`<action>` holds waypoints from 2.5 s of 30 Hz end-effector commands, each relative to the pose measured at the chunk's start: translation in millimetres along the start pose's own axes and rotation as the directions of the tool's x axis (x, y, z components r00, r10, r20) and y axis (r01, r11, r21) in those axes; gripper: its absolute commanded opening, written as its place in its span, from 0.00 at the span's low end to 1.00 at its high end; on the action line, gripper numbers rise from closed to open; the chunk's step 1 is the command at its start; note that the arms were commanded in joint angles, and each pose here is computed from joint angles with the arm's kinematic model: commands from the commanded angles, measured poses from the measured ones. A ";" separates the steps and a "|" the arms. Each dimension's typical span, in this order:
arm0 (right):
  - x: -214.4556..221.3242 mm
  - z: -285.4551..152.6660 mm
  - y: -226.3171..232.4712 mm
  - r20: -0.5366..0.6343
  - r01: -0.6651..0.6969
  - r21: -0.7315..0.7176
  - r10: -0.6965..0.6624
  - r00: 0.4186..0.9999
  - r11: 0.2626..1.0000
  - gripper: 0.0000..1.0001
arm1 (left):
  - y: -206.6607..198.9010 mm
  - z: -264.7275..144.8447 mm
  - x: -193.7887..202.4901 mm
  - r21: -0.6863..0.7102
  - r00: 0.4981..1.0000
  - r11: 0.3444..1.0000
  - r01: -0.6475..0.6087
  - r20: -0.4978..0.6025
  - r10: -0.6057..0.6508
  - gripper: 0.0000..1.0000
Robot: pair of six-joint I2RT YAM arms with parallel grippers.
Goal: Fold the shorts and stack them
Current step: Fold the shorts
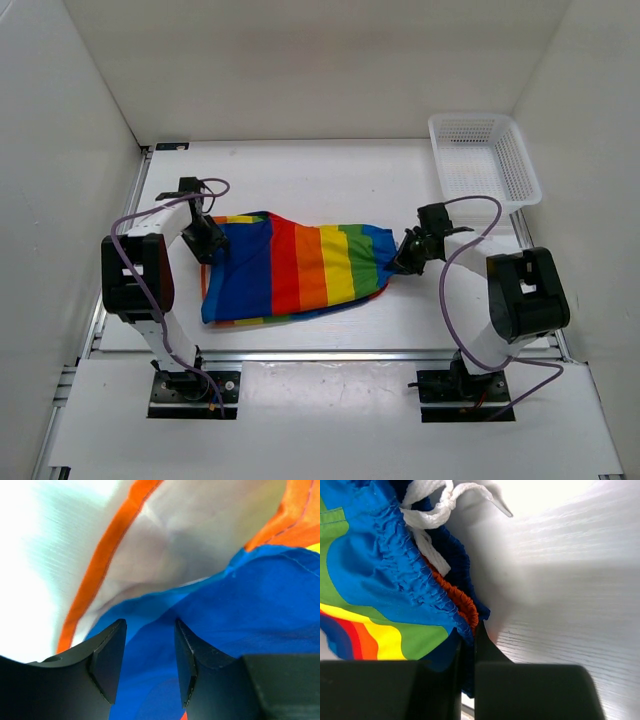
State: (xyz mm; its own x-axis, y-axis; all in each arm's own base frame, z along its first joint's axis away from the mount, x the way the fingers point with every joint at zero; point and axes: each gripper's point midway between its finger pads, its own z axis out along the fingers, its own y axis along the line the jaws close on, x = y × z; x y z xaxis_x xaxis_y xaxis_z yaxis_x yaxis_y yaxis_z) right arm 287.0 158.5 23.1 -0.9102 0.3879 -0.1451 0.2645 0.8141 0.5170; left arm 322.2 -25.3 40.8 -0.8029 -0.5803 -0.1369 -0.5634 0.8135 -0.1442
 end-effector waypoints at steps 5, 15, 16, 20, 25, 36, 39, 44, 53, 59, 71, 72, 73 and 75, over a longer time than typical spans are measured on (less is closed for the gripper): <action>-49.3 -61.3 -0.7 0.195 0.074 0.174 -0.108 0.975 0.982 0.00 | -13.3 -15.2 -1.5 0.063 0.998 0.997 -0.036 0.045 0.033 0.54; -93.2 -130.9 12.3 0.332 0.210 0.314 -0.314 0.890 0.926 0.00 | -46.4 -8.7 27.5 0.093 0.992 0.987 -0.129 0.005 0.129 0.10; -93.2 -130.9 12.3 0.332 0.210 0.314 -0.314 0.890 0.926 0.00 | -52.4 -5.7 27.7 0.098 0.990 0.985 -0.142 0.007 0.142 0.10; -98.5 -138.9 33.3 0.361 0.241 0.288 -0.338 0.869 0.927 0.00 | -73.6 10.5 30.5 0.094 0.986 0.982 -0.163 -0.018 0.165 0.10; -104.5 -143.3 54.7 0.358 0.279 0.309 -0.383 0.852 0.909 0.00 | -83.7 26.6 27.6 0.086 0.984 0.982 -0.170 -0.046 0.174 0.10; -74.8 -109.1 133.4 0.174 0.443 0.474 -0.574 0.800 0.761 0.00 | -87.4 29.4 34.9 0.084 0.979 0.978 -0.190 -0.056 0.195 0.10; -57.1 -95.2 164.9 0.153 0.504 0.473 -0.632 0.760 0.722 0.00 | -87.4 29.4 34.9 0.084 0.979 0.978 -0.190 -0.056 0.195 0.10; -23.8 -80.9 230.8 0.173 0.613 0.406 -0.716 0.677 0.678 0.00 | -87.4 29.4 34.9 0.084 0.979 0.978 -0.190 -0.056 0.195 0.10; 32.4 -37.2 296.9 0.155 0.762 0.257 -0.803 0.575 0.595 0.00 | -88.5 29.0 36.1 0.091 0.979 0.978 -0.189 -0.062 0.195 0.10; 42.1 -40.2 316.6 0.191 0.788 0.212 -0.816 0.546 0.578 0.00 | -88.5 29.0 36.1 0.091 0.979 0.978 -0.189 -0.062 0.195 0.10; 65.0 -23.0 357.8 0.247 0.842 0.001 -0.816 0.522 0.539 0.00 | -88.8 26.4 34.0 0.089 0.981 0.979 -0.181 -0.050 0.186 0.10; 67.3 -23.5 364.7 0.263 0.845 -0.026 -0.811 0.522 0.535 0.00 | -88.8 26.4 34.0 0.089 0.981 0.979 -0.181 -0.050 0.186 0.10; 69.6 -16.9 369.4 0.273 0.851 -0.048 -0.813 0.514 0.523 0.00 | -88.9 22.2 30.7 0.102 0.983 0.980 -0.171 -0.044 0.176 0.10; 69.8 -10.2 369.4 0.267 0.851 -0.046 -0.815 0.514 0.523 0.00 | -89.2 13.2 29.0 0.137 0.984 0.977 -0.164 -0.044 0.172 0.11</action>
State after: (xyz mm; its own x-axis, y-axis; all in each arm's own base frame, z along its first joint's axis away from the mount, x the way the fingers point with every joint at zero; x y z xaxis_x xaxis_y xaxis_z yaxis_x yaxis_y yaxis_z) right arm 314.1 450.3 201.7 -0.6462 -0.3758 -0.6642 -0.5896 0.7985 0.1218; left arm 341.8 -112.7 14.5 -0.9046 -0.4188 -0.0792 -0.4003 0.8986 -0.1797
